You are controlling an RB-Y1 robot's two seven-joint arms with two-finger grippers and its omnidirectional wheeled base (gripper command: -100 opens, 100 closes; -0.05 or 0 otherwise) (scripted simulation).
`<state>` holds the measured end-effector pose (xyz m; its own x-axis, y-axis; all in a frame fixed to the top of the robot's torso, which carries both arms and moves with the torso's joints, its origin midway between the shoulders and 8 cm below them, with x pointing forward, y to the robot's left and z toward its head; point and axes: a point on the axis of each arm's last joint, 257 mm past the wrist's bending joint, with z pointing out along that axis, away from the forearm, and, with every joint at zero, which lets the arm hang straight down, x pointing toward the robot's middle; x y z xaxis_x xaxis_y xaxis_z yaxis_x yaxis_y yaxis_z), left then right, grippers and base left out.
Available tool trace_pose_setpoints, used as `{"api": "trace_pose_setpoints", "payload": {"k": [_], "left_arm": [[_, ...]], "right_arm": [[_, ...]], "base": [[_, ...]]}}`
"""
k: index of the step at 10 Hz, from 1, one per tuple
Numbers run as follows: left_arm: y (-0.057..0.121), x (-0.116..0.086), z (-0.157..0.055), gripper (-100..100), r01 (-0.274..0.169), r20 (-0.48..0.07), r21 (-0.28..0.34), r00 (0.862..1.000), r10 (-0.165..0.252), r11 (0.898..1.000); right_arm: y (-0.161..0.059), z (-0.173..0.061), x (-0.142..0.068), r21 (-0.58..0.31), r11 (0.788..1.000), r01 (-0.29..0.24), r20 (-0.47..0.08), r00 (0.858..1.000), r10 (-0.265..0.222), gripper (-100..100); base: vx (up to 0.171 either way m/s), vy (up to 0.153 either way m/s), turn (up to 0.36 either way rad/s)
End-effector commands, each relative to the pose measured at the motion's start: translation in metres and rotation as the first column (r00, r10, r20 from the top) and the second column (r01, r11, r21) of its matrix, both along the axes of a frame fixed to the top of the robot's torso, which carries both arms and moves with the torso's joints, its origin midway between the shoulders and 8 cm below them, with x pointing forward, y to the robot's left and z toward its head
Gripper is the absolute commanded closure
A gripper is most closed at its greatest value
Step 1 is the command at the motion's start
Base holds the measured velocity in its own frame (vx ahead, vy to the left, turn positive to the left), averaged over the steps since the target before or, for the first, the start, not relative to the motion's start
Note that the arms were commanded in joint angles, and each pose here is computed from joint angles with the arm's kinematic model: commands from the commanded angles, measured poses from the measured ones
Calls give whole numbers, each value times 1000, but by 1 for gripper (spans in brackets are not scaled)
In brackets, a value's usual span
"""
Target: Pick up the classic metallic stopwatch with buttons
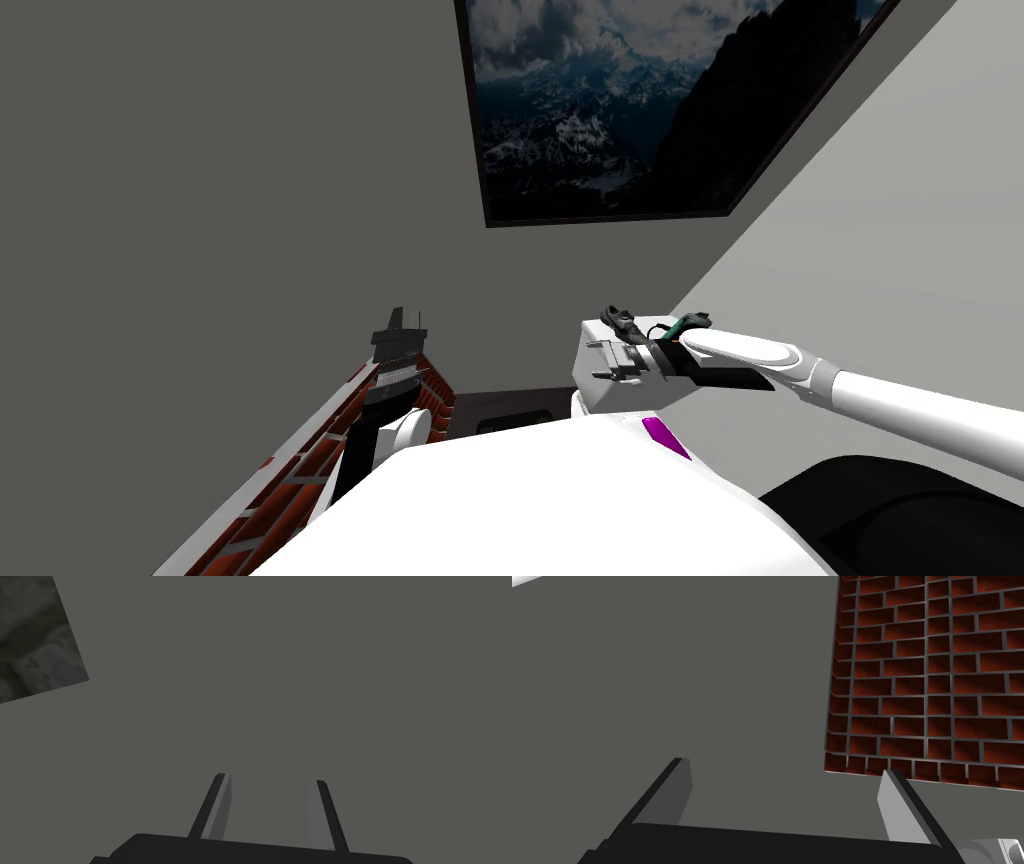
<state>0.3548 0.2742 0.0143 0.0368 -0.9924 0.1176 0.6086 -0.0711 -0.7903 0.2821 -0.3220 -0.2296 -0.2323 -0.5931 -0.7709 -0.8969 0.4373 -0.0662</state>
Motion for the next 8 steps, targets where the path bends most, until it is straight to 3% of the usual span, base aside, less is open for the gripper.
{"api": "trace_pose_setpoints", "payload": {"k": [1,8], "left_arm": [[0,0,0,0,0,0,0,1000,0,1000],[0,0,0,0,0,0,0,1000,0,1000]], "right_arm": [[-16,-2,-1,-62,998,-30,-17,999,29,-100],[-62,5,2,-252,960,-126,-82,991,108,-100]], "base": [[-11,-6,40],[-18,-7,23]]}}
